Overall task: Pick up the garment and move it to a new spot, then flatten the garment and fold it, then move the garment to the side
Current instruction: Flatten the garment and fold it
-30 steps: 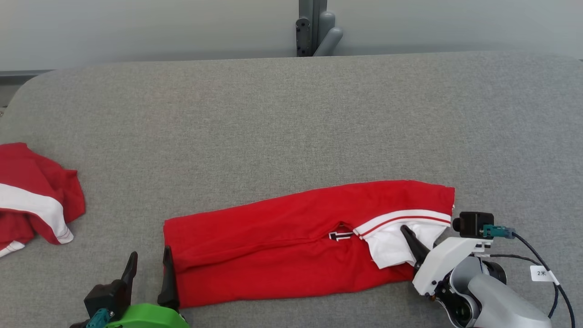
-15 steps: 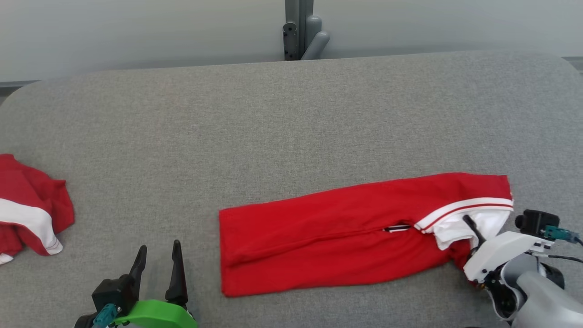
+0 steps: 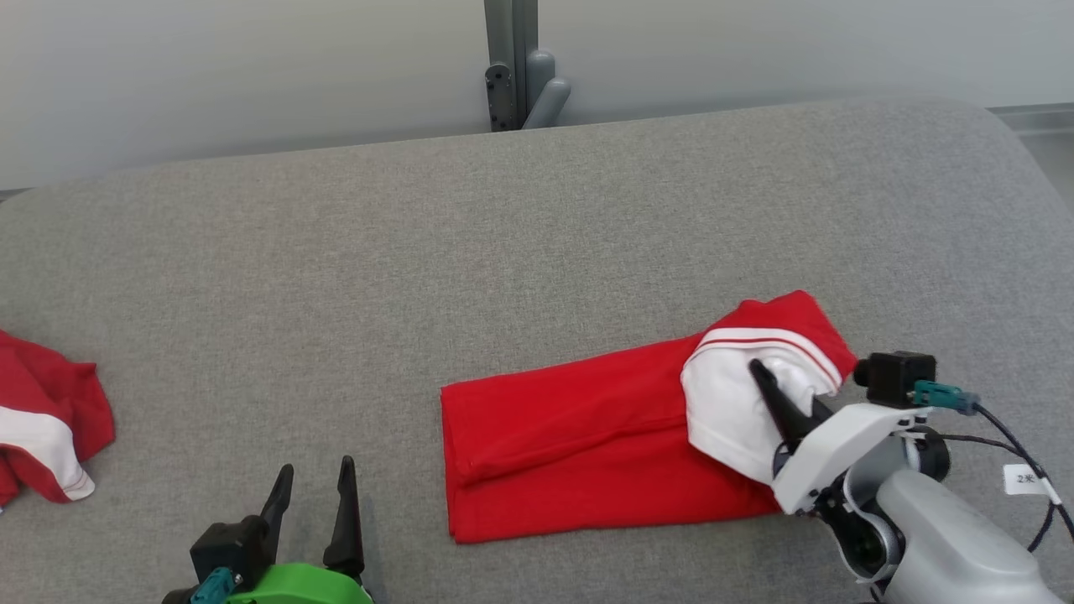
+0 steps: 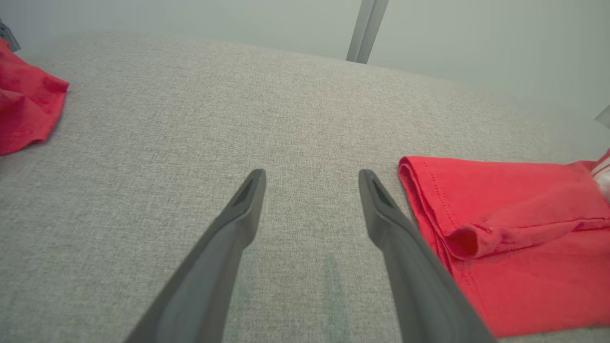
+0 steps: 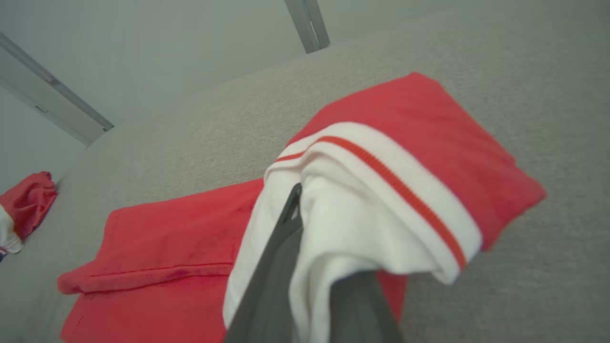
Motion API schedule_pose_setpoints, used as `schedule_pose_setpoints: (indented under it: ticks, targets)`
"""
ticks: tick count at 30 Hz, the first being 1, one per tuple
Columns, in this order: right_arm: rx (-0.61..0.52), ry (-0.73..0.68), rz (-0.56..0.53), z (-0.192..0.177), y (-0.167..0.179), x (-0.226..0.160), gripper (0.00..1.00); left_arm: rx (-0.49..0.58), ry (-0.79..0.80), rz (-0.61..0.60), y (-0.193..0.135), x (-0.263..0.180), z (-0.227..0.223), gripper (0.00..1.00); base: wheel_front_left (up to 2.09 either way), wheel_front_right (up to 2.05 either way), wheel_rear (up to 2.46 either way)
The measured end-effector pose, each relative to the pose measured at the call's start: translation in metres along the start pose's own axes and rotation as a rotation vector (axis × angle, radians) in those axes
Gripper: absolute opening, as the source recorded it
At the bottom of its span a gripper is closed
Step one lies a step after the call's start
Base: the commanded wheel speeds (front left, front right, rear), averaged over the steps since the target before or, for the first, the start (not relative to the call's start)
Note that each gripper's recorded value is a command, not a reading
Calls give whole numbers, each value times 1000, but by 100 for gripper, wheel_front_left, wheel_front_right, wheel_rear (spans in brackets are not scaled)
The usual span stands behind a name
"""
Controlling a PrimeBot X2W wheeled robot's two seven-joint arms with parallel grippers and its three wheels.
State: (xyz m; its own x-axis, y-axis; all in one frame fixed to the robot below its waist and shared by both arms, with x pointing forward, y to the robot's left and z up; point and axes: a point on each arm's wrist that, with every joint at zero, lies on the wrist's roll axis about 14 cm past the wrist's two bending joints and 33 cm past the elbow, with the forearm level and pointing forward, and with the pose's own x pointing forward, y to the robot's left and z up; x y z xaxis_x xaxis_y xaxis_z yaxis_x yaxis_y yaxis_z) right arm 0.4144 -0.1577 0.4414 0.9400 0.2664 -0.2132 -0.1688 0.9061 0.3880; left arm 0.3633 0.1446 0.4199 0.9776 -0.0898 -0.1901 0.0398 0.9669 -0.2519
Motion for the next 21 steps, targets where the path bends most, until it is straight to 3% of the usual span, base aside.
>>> schedule_pose_setpoints:
  ticks: [9,19,20,21]
  targets:
    - [-38,117,344,-22,118,1,0,-11,17,-10,-4,-13,-7,100,0,0,0]
    - [-106,213,487,-53,180,20,0,-35,30,76,21,-33,-14,100,0,0,0]
    - [-124,216,493,-55,183,23,33,-36,31,86,24,-35,-15,100,0,0,0]
    - [-142,213,500,-57,186,27,100,-38,31,96,26,-37,-15,100,0,0,0]
